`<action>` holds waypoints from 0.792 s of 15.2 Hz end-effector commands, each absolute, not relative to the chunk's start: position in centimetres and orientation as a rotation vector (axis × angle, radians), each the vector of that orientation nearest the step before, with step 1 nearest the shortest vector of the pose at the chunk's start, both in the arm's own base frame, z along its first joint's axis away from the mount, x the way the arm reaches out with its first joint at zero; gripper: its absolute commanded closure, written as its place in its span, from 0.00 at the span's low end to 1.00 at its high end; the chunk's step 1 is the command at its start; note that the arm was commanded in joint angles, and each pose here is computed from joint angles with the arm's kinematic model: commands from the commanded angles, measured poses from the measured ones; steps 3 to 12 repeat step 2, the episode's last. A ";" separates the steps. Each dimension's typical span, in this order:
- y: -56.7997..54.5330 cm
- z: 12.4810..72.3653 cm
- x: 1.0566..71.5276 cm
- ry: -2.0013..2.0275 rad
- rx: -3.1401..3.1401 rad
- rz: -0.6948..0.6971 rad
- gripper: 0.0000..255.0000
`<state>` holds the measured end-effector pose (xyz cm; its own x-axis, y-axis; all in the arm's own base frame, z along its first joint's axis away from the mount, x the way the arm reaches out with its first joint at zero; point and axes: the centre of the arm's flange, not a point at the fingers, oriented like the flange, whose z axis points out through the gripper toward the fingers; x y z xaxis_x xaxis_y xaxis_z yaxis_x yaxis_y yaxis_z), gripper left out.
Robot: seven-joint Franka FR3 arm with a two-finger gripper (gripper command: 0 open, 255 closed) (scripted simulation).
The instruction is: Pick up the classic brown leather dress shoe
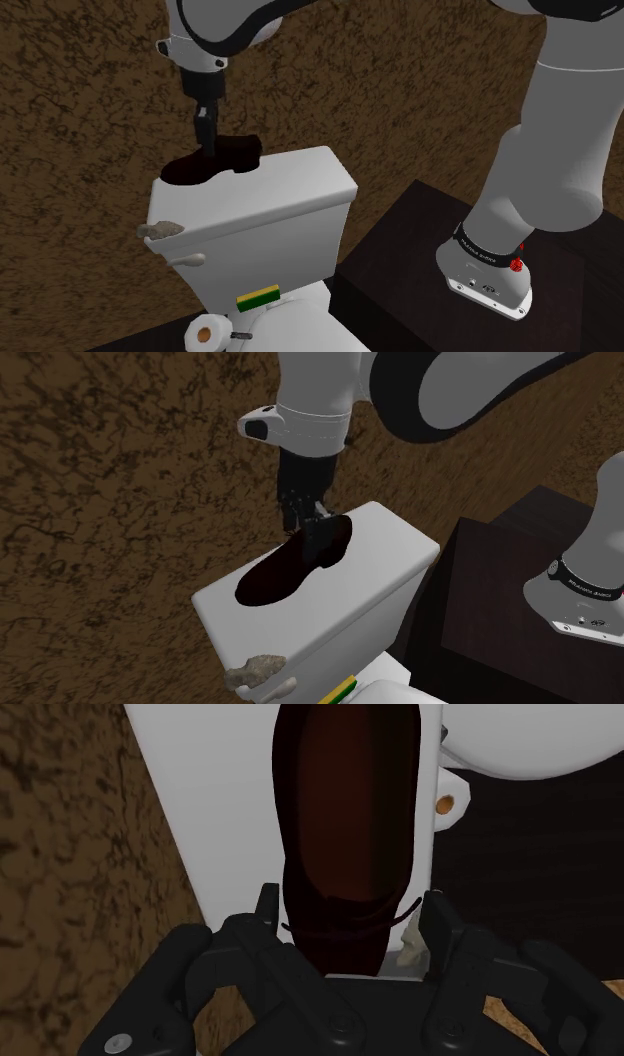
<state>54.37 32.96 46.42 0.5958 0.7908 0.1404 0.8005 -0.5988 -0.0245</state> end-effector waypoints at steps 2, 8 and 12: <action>32.9 47.0 54.4 -1.364 -2.730 -0.177 1.00; 32.9 47.0 54.4 -1.364 -2.730 -0.177 1.00; 32.9 47.0 54.4 -1.364 -2.730 -0.177 1.00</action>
